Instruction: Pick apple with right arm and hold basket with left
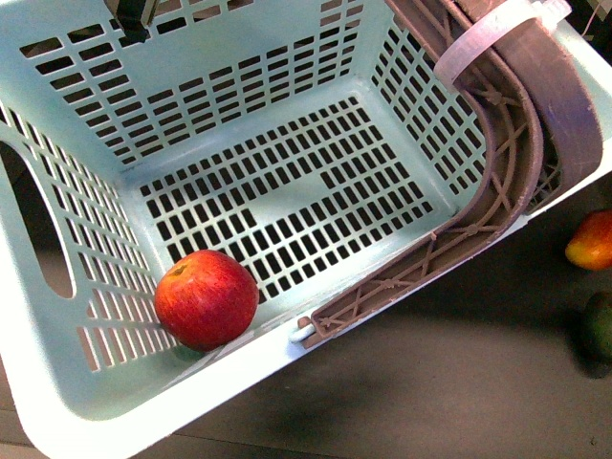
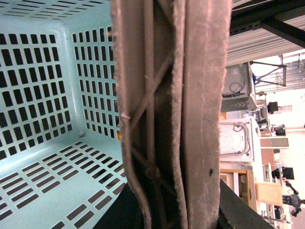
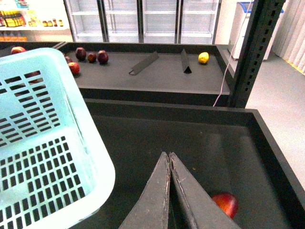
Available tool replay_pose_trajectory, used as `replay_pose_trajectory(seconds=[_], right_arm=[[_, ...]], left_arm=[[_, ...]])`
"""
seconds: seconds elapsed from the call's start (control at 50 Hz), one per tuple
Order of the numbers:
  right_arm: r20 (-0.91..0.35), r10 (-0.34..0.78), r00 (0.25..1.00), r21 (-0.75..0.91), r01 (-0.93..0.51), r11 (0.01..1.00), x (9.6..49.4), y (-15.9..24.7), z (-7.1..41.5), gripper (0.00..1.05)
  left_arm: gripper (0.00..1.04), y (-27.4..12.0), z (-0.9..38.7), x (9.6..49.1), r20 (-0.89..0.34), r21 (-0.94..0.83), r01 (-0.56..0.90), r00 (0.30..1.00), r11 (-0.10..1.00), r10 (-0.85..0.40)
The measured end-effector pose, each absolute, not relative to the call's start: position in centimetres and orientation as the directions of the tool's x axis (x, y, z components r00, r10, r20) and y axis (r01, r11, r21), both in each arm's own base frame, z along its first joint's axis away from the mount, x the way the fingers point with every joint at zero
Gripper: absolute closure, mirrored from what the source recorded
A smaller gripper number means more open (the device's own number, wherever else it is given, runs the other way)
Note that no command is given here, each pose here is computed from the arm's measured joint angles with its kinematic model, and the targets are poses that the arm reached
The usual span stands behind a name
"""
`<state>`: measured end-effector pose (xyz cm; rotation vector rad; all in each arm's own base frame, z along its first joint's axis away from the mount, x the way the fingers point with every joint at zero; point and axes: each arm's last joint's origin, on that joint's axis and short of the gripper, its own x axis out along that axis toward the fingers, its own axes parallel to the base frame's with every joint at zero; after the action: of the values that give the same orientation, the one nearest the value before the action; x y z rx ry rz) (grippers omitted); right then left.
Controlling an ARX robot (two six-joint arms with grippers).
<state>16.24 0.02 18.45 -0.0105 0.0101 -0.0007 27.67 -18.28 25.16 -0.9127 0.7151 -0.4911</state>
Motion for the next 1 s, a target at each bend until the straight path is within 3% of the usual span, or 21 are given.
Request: replay_pose_trajectory(seconds=[1.001], right_arm=[[0.018,0.001,1.000,-0.010,-0.001,1.000,11.5,0.0,17.3,1.03]], left_arm=[[0.87,-18.3,25.2,27.7,-0.344,-0.844,0.086,0.671,0.530,-0.657]])
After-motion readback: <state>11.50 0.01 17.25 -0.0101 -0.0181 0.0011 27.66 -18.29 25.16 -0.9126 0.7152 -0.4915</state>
